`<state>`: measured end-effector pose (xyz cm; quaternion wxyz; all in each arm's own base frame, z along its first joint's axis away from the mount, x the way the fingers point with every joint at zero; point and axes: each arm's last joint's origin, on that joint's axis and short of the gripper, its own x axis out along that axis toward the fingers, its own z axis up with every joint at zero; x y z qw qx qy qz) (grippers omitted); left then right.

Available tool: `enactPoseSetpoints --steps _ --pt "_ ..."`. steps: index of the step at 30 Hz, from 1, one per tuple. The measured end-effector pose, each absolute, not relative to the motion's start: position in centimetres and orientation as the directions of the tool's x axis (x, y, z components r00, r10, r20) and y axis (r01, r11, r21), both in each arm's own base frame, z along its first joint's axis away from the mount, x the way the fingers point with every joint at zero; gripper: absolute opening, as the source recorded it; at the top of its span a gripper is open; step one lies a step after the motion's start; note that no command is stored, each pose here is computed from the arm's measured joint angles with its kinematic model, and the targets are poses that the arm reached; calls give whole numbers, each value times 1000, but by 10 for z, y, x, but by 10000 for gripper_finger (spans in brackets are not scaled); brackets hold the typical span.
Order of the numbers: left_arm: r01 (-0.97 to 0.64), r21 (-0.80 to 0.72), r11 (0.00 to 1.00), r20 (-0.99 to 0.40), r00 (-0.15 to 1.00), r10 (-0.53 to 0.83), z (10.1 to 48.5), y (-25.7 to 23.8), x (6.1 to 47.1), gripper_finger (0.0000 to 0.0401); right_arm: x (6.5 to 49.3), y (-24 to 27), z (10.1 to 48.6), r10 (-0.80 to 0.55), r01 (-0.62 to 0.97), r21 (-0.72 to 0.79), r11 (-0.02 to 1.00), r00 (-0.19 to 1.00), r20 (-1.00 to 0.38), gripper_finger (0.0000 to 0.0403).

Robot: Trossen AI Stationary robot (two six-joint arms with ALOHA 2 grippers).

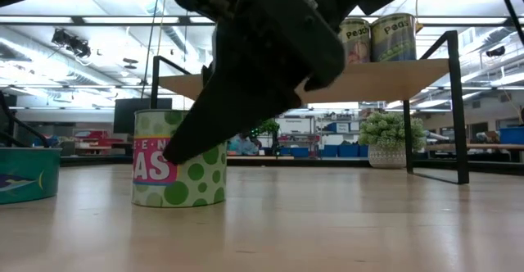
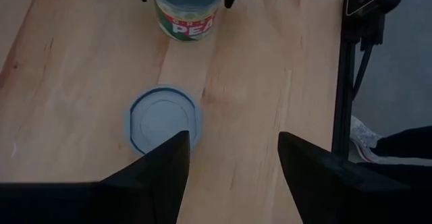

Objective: Pick and place cans onto a shelf
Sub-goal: Put the canned green peas on the shelf

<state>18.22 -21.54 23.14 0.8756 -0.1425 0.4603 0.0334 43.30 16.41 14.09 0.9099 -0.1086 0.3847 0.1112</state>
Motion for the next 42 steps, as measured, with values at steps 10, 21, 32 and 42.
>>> enactPoseSetpoints --steps 10,21,32,42 --pt "-189 -218 957 -816 574 -73 231 -215 182 231 433 165 140 130 -296 -104 949 672 -729 299" --pt "-183 -226 957 -824 560 -87 231 -216 182 231 435 168 156 150 -291 -76 954 678 -720 292" --pt "-182 -237 954 -844 526 -110 230 -216 180 231 453 169 223 88 -248 -125 961 697 -712 292" --pt "-258 -259 931 -845 527 -89 236 -205 183 231 462 135 294 -1 -151 -154 977 712 -702 292"
